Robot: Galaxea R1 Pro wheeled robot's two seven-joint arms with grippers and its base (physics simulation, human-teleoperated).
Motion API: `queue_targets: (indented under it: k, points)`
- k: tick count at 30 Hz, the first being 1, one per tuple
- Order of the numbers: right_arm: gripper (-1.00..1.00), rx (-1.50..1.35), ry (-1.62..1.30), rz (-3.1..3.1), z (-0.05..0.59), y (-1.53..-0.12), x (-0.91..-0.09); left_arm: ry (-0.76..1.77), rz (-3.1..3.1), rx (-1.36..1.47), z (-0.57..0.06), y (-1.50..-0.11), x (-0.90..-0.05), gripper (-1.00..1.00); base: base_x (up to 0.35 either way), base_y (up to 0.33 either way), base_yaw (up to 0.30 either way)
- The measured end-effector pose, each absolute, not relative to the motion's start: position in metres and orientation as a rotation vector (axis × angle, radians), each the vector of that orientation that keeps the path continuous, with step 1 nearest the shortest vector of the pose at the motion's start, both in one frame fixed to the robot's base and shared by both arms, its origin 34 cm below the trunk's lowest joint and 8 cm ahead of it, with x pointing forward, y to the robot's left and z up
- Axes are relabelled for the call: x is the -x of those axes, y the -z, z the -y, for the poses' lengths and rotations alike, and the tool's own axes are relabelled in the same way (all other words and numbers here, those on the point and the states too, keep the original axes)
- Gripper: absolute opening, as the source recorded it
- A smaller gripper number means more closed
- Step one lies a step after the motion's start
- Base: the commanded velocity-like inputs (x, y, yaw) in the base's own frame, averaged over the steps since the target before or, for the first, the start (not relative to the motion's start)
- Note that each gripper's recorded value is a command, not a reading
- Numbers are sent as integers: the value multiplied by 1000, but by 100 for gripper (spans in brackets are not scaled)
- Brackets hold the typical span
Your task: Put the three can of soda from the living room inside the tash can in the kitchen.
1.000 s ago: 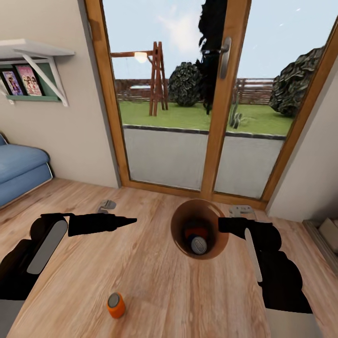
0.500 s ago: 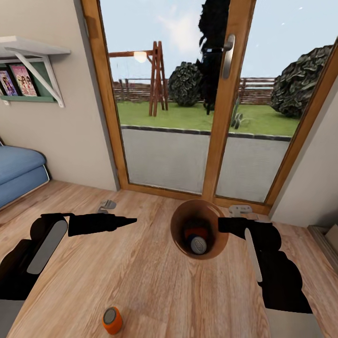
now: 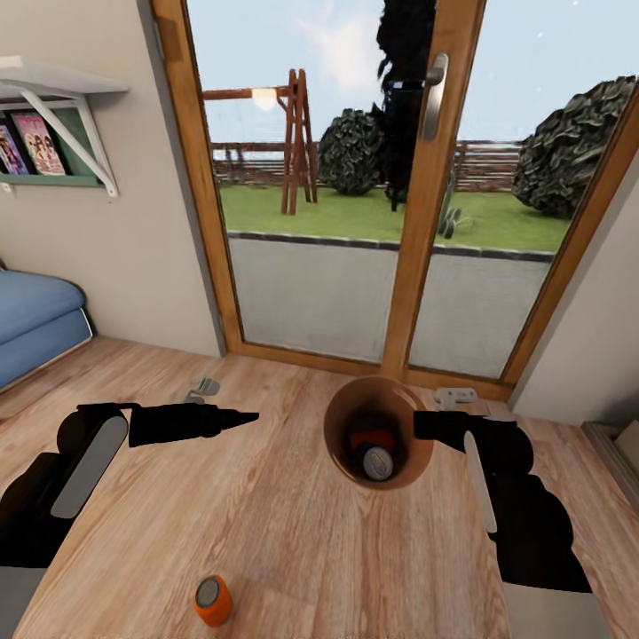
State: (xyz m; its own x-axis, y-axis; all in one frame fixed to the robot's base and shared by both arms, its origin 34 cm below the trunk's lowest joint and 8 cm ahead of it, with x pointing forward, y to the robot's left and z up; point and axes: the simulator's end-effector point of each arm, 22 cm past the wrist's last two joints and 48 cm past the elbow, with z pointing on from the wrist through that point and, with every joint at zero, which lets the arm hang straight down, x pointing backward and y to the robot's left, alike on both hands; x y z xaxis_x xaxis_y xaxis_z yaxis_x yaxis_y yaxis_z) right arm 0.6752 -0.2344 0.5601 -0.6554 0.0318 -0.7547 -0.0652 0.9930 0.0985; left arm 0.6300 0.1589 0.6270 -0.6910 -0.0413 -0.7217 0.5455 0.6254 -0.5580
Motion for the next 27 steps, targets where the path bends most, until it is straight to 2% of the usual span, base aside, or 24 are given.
queue_targets:
  k: [27]
  points:
    - [-100,19,-149,-2325,234,-534,-677,1061,-2165,-373,-159,-603,-635,100,0,0,0]
